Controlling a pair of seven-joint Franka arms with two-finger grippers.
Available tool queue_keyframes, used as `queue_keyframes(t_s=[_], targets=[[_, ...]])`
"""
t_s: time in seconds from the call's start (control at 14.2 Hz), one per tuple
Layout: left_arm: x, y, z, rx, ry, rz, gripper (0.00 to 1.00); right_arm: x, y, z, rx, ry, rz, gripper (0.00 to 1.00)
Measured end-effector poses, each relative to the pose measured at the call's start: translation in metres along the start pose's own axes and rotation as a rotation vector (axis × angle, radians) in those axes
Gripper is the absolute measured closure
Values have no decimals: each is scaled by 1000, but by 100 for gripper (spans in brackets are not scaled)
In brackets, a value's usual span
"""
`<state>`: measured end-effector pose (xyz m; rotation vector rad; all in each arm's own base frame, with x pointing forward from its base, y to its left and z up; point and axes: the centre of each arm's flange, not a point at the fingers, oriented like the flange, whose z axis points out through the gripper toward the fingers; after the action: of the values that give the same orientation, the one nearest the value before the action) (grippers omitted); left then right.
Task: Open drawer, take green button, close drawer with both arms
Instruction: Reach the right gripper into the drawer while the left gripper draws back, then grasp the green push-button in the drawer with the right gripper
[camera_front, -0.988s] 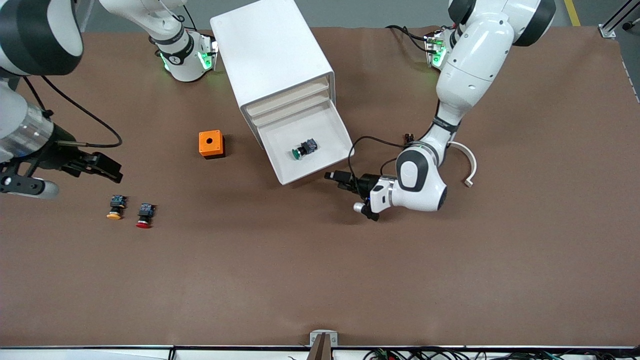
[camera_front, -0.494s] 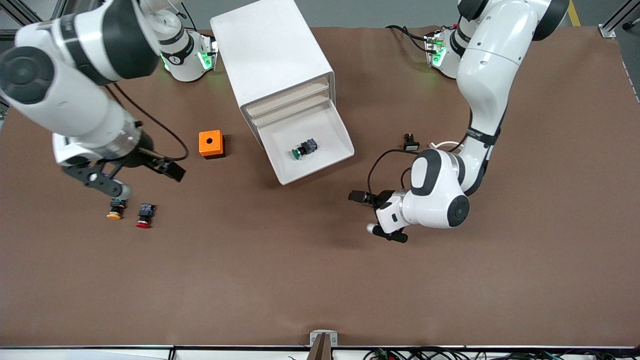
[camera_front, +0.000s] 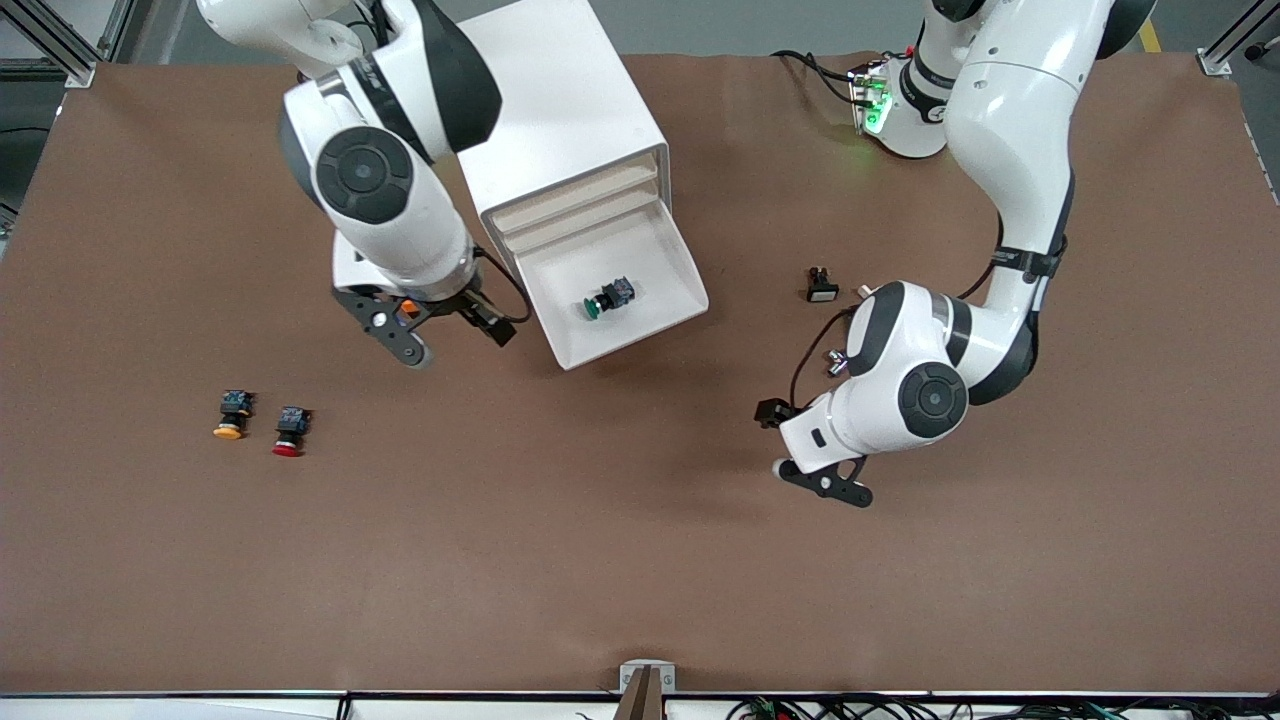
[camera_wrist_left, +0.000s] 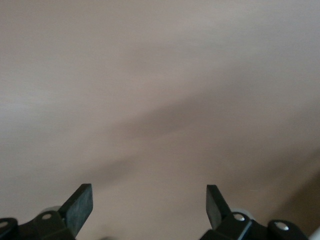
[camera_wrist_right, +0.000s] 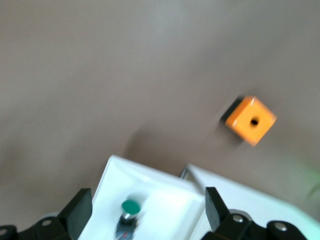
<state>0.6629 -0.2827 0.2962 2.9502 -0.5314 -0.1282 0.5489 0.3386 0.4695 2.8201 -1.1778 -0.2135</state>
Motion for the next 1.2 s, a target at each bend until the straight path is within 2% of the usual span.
queue_keyframes(t_s=[0.21,0.35,0.56,0.92,1.2], targets=[[-2,-14,-13,56,1,-37,0,-20,-13,24,14,-25,65,0],[-3,-15,-12,60,-4,-108,0,-43,-21,46,34,-20,97,0],[-4,-4,-8,64,-10,-233,0,-72,-25,77,29,-12,115,0],[-8,-5,8,70,-37,-292,0,-92,-30,99,10,-19,125,0],[-8,-12,26,78,-59,-428,0,-100,-35,115,0,-35,139,0]])
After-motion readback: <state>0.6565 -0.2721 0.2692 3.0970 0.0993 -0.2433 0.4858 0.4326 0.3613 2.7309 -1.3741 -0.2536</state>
